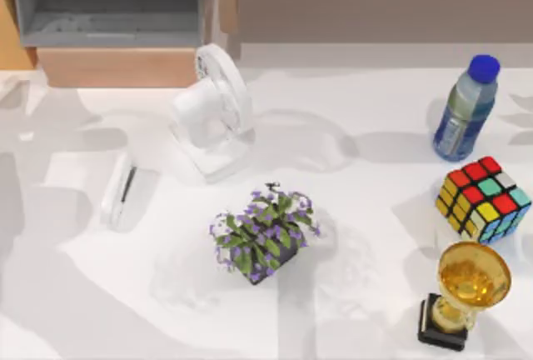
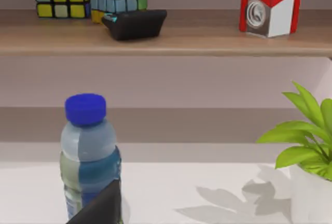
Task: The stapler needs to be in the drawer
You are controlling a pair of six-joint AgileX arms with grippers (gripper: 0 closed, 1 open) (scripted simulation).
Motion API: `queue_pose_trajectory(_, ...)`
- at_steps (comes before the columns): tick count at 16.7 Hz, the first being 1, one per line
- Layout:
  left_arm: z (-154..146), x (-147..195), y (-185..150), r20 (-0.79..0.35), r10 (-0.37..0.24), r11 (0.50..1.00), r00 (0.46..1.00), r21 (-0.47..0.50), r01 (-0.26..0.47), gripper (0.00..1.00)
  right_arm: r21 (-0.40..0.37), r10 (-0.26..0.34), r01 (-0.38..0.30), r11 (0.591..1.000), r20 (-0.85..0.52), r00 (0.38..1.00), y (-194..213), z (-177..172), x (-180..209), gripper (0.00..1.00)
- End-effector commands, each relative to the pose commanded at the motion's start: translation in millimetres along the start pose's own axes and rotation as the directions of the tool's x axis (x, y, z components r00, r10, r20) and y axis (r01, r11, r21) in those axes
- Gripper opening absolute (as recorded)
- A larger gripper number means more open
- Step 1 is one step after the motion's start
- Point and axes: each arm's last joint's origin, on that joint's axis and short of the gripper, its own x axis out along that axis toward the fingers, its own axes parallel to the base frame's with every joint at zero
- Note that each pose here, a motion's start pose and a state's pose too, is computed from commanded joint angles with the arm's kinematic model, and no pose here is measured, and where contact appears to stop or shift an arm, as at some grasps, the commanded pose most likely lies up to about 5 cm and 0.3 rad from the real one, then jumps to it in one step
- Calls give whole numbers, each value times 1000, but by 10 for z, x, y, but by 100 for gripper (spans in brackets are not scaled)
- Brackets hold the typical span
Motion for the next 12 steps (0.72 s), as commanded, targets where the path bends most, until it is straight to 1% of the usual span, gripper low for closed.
queue_pose_trajectory(2,-130,61,-209,0,-7,998,1000,60,7,100,0,0,0,1000,0,1000,0,0,0,100)
queue_pose_trajectory(4,-204,88,-335,1,-11,995,1000,95,11,100,0,0,0,1000,0,1000,0,0,0,100)
queue_pose_trajectory(12,-205,123,-361,2,-14,995,1000,101,13,100,0,0,0,1000,0,1000,0,0,0,100)
